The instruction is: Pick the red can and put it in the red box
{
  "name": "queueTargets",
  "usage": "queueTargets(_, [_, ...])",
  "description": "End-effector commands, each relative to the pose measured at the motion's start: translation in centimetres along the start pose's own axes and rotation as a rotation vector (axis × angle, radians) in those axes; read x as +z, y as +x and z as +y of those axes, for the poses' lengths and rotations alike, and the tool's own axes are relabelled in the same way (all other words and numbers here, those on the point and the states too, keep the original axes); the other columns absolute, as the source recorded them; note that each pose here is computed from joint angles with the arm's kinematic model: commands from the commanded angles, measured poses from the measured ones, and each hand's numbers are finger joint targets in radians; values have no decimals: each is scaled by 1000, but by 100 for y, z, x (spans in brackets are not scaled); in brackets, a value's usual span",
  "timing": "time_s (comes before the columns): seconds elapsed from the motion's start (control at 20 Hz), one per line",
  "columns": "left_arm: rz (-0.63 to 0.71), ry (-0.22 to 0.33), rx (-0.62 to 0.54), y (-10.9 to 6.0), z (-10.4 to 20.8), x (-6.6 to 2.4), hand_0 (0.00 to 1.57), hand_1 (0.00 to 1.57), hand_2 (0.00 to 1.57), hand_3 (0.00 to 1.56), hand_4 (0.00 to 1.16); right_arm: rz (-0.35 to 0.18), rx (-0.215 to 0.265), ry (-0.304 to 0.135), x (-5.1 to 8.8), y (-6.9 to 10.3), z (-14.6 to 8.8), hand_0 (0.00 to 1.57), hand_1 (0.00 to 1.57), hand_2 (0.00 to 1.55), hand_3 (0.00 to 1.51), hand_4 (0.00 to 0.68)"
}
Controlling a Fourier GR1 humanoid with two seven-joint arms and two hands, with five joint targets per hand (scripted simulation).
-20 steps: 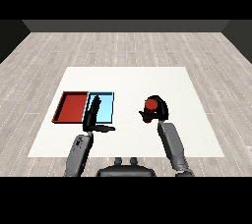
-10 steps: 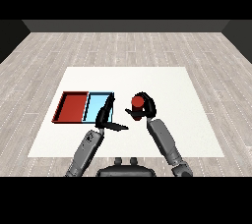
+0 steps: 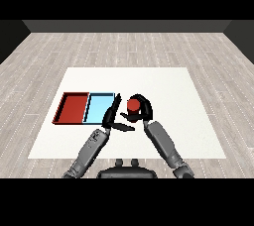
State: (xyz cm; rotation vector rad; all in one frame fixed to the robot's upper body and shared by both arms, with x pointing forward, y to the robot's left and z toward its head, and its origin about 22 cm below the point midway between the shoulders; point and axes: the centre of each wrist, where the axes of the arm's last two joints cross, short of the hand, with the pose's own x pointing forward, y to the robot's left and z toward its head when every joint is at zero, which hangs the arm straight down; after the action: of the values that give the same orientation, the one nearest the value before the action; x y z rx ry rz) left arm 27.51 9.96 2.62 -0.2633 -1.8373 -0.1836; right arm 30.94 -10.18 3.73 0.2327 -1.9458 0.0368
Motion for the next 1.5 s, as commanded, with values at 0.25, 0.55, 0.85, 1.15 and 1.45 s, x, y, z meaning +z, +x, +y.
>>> queueTargets(0.25, [53, -21, -38, -65, -158, -223, 0, 0, 0, 0, 0, -7, -39, 55, 21, 88, 380, 1431, 1431, 1435, 1401, 615])
queueTargets(0.55, [38, -24, -35, -195, -57, -156, 0, 0, 0, 0, 0, -20, -33, 68, 14, 153, 309, 1451, 1451, 1426, 1383, 614])
queueTargets(0.85, [47, -44, -33, -175, -406, -52, 0, 0, 0, 0, 0, -8, -63, 100, 82, 196, 465, 1459, 1459, 1445, 1395, 588])
queueTargets(1.15, [52, 31, -116, -147, -187, -246, 0, 0, 0, 0, 429, -44, -55, 84, 91, 15, 613, 1486, 1486, 1461, 1406, 504])
queueTargets(1.45, [98, 25, -70, -114, -381, -205, 1571, 1571, 1520, 1421, 904, -45, -102, 82, 101, 105, 588, 1493, 1493, 1446, 1398, 522])
